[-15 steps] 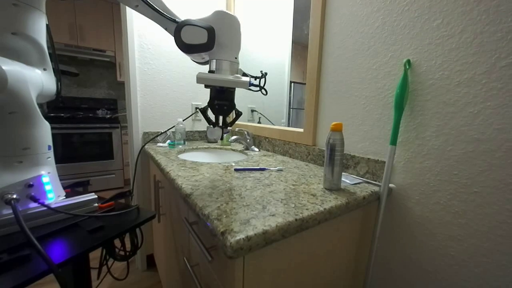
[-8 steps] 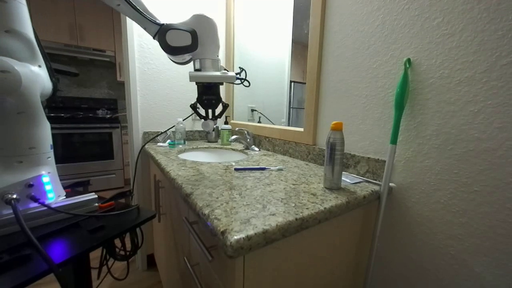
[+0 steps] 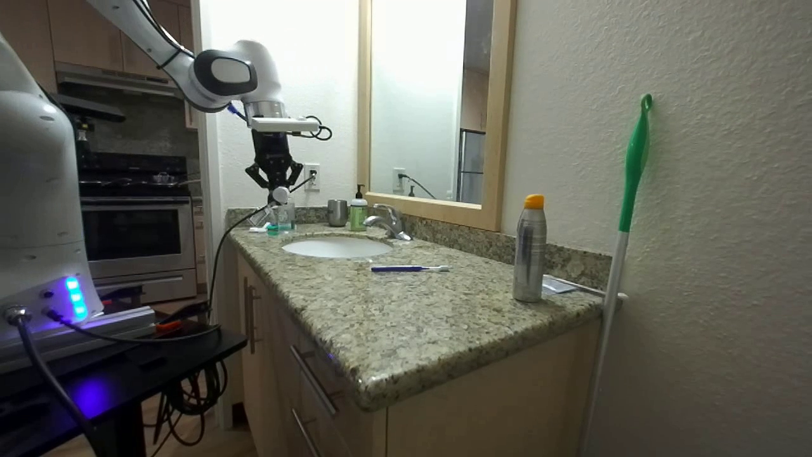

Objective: Move the purple toothpaste to the left side of the counter

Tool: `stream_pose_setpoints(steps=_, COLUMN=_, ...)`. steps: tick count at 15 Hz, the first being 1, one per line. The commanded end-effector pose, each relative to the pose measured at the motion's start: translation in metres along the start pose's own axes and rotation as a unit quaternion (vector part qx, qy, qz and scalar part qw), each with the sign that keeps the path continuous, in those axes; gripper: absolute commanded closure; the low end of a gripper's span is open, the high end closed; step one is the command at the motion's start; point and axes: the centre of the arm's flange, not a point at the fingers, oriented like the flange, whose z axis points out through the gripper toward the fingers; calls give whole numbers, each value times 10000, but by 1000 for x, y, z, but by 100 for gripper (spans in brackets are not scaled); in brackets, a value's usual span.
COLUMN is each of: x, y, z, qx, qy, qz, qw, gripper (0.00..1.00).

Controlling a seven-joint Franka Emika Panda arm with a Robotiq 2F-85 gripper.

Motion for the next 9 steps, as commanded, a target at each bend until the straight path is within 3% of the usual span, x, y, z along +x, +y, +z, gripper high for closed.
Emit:
stream_pose_setpoints(steps=1, x=9, y=-5, z=-3, qx=-46, qy=-12, qz=-95, qw=9999, gripper=92)
stream_pose_setpoints(steps=2, x=13, y=-9, z=-5, qx=-86, qy=-10, qz=-135, qw=9999, gripper=92)
stream_pose_setpoints(steps=3, x=13, y=-11, z=-6, qx=-105, qy=-9, qz=-138, qw=9999, gripper=98)
stream_pose_setpoints(steps=5, x=9, y=-16, z=12, qx=138, qy=253, qz=5, qw=9996, gripper=98)
stream_pose_setpoints(steps=9, x=79, y=-50, z=4, qx=-48, qy=983, qz=-816, qw=9918, gripper=98)
